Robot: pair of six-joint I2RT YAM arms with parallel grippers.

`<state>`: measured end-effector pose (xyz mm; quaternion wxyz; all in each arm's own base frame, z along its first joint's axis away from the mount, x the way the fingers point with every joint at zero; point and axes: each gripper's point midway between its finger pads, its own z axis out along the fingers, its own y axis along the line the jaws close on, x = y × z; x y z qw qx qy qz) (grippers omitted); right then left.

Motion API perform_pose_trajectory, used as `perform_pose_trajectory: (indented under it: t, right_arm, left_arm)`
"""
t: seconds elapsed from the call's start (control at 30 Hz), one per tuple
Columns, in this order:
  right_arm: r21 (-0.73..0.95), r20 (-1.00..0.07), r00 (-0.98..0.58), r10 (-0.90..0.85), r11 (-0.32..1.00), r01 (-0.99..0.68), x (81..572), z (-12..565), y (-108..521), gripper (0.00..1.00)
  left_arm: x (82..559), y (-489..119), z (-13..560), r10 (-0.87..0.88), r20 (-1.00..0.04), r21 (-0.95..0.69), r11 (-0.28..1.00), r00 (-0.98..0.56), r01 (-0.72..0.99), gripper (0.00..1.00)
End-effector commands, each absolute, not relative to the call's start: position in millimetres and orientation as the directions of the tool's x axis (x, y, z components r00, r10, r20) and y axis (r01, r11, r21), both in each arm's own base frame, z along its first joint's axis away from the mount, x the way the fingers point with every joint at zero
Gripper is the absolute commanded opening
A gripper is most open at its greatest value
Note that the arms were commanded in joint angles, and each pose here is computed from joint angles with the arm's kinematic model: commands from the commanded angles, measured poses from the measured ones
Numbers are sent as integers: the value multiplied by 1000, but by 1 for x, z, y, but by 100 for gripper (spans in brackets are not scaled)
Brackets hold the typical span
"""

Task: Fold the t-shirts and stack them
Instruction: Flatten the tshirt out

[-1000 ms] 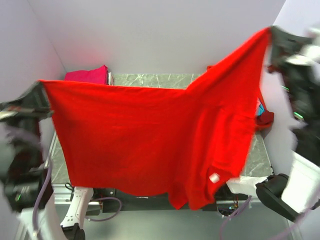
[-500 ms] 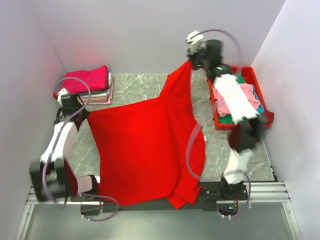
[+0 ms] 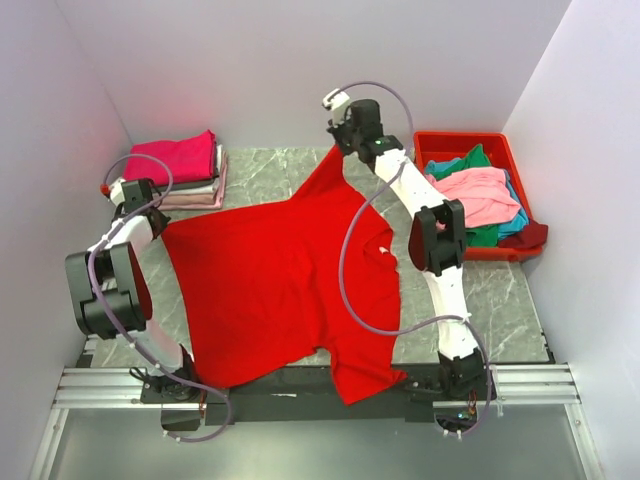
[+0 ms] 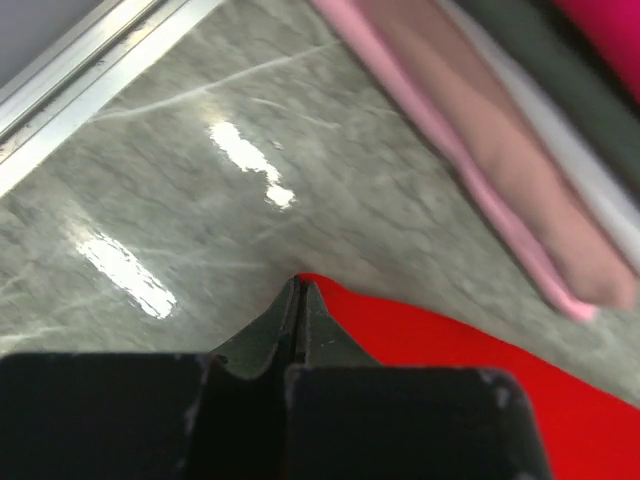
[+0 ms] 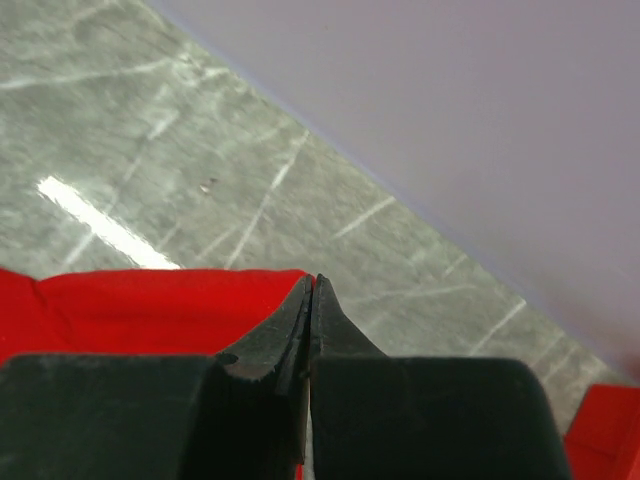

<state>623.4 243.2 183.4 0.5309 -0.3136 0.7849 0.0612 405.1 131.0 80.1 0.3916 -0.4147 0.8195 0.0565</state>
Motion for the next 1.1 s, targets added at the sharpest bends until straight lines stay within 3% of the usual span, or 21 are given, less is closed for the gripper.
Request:
perform_pose_trajectory:
  t: [0.0,0.47,0.73,1.07]
  right_arm:
    - [-274,-924,-116,-363,844,-461,638,253,237,0]
    - [-221,-968,-21,-250,891,-397,643,331,204,0]
    - [-201,-971,-25,-238,868,-454,636,318,239,0]
    - [-187,-968,-62,-242,866,-463,627,307,228,0]
  left_arm:
    - [419,155,93,-613,-731,-226,630,-298,-743,0]
    - [453,155,126,-548,-759,-226,727,-352,-648,0]
    - [457,159,120,-522,-761,-186,745,-386,-641,0]
    - [462,156,135,-504,-790,-221,765,-349,-605,0]
